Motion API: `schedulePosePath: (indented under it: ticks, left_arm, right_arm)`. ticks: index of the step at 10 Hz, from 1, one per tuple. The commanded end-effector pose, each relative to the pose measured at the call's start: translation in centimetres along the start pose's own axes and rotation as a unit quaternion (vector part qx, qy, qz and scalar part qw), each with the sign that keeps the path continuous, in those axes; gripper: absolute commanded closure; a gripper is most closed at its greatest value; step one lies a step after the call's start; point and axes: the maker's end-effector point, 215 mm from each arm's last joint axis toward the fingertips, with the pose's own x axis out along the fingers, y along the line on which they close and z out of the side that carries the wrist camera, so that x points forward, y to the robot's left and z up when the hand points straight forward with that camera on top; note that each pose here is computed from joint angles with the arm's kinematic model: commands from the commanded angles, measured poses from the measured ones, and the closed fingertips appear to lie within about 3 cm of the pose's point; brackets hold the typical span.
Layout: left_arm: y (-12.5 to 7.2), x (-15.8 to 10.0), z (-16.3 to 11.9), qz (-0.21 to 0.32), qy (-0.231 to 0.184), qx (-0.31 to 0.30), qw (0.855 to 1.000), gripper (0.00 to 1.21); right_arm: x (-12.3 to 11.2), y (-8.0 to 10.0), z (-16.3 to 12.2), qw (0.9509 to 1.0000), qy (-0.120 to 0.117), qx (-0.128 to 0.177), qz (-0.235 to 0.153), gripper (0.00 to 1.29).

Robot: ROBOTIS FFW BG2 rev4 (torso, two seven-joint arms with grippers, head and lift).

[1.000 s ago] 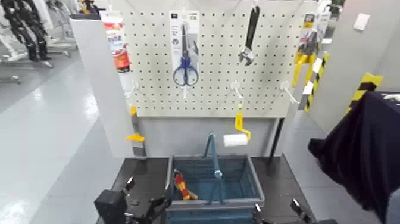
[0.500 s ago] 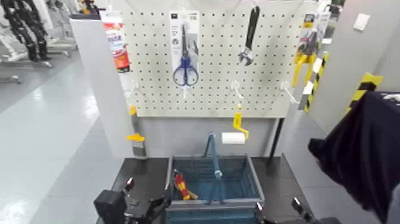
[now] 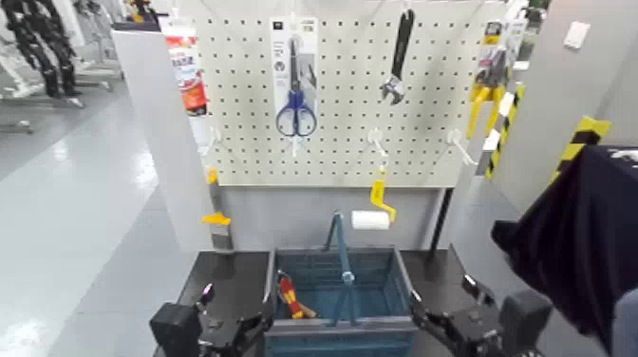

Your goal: Put the yellow roller into the crate.

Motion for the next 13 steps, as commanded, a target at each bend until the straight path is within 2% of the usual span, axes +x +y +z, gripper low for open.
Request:
schedulePosePath:
  ticks: [1, 4, 8, 13]
  left_arm:
    - [0.1, 0.1, 0.1, 0.000, -0.002, 0.000, 1.000, 0.09]
    - [0.0, 0.1, 0.1, 0.000, -0.001, -0.001, 1.000, 0.09]
    - [0.0, 0.2, 0.2, -0.001, -0.003, -0.001, 1.000, 0.09]
    - [-0.1, 0.4, 0.2, -0.003, -0.004, -0.001, 1.000, 0.09]
  right_arm:
    - [3.1, -1.0, 1.5, 0.9993, 0.009, -0.022, 0.029, 0.11]
    - [5.9, -2.5, 3.0, 0.9975, 0.011, -0.041, 0.056, 0.11]
    - [9.3, -3.4, 5.2, 0.9952, -0.006, -0.053, 0.083, 0.11]
    - [13.3, -2.8, 5.4, 0.9917, -0.018, -0.056, 0.114, 0.11]
